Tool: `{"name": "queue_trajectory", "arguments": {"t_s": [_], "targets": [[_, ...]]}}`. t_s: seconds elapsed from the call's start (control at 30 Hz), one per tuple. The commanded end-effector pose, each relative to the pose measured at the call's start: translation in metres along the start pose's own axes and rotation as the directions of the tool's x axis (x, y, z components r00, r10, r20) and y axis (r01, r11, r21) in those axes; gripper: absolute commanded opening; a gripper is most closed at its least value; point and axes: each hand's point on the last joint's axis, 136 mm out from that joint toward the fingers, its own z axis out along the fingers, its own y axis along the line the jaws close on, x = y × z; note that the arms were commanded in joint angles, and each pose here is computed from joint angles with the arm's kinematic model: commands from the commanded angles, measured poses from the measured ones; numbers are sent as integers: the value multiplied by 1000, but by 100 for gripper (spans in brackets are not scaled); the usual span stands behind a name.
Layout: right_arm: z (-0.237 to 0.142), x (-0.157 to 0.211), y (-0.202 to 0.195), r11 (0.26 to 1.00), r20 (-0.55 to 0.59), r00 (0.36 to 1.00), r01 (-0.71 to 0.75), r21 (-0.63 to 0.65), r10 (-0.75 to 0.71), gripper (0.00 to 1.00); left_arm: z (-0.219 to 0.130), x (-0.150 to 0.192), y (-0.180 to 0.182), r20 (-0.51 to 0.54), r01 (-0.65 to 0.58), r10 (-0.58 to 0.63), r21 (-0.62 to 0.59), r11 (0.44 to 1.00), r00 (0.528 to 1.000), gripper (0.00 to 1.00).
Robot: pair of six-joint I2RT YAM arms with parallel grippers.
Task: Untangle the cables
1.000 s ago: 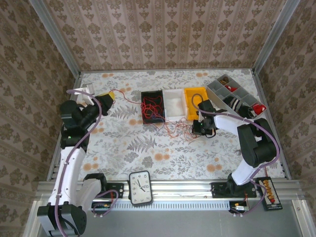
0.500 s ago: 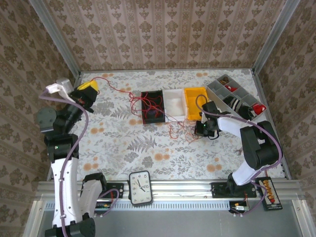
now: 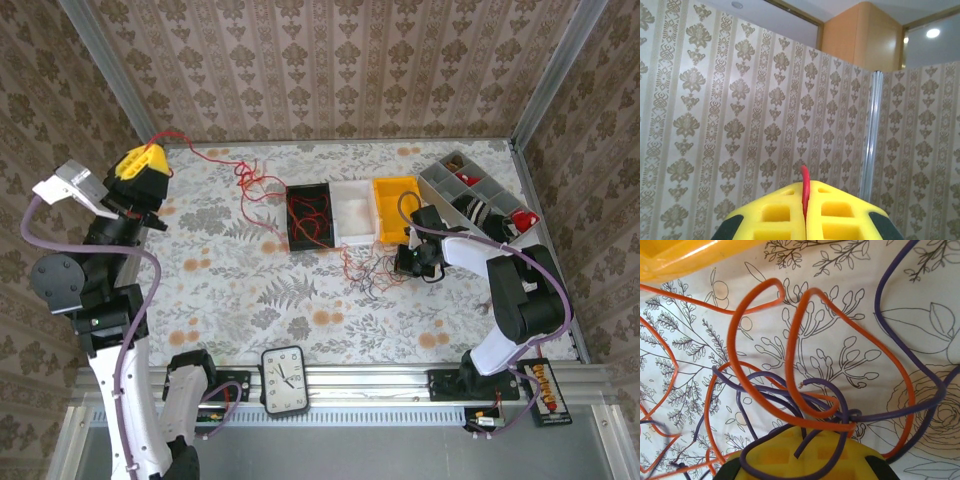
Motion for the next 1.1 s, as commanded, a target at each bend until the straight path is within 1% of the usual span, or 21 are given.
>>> {"name": "queue_trajectory", "arguments": {"t_s": [0.0, 0.03, 0.1, 0.23, 0.3, 0.33, 0.37, 0.43, 0.5, 0.57, 0.6, 0.73, 0.9, 1.07], "targets": [[4, 18, -13, 999, -53, 998, -35, 32, 37, 0, 2, -8, 6, 58, 17, -16, -7, 1000, 998, 0], [4, 19, -12, 999, -54, 998, -34, 30, 35, 0, 1, -15, 10, 91, 10, -6, -42, 999, 996, 0], [4, 18, -12, 999, -55, 998, -29, 27, 30, 1, 3, -21, 11, 108, 4, 1, -44, 999, 994, 0], [3, 22, -9, 1000, -58, 998, 5, 5, -5, 5, 15, -13, 7, 69, 82, -86, 58, 995, 994, 0], [-2, 22, -7, 1000, -35, 999, 17, -7, -17, 7, 20, -8, 7, 50, 124, -130, 97, 987, 990, 0], [-6, 20, -3, 999, -14, 999, 32, -28, -33, 9, 22, -6, 4, 31, 139, -144, 126, 982, 989, 0], [-10, 19, 1, 998, 6, 999, 48, -41, -47, 14, 24, -3, 3, 16, 156, -160, 143, 977, 987, 0], [-22, 15, 13, 993, 60, 994, 96, -71, -92, 30, 29, 7, -5, -31, 187, -185, 196, 963, 982, 0], [-36, 9, 32, 982, 129, 981, 157, -108, -143, 40, 33, 21, -15, -83, 211, -197, 244, 947, 977, 0], [-55, 4, 56, 960, 209, 956, 240, -147, -207, 46, 36, 35, -28, -135, 221, -189, 283, 934, 973, 0], [-68, 1, 70, 943, 259, 935, 290, -165, -242, 48, 38, 42, -35, -158, 221, -180, 299, 928, 971, 0], [-108, -5, 118, 866, 395, 849, 455, -210, -350, 55, 45, 65, -55, -221, 239, -168, 351, 905, 961, 0], [-144, -1, 170, 756, 493, 751, 605, -248, -440, 57, 57, 84, -68, -284, 302, -196, 398, 866, 938, 0], [-172, -12, 208, 699, 588, 679, 670, -250, -440, 59, 64, 95, -78, -310, 340, -217, 427, 838, 926, 0]]}}
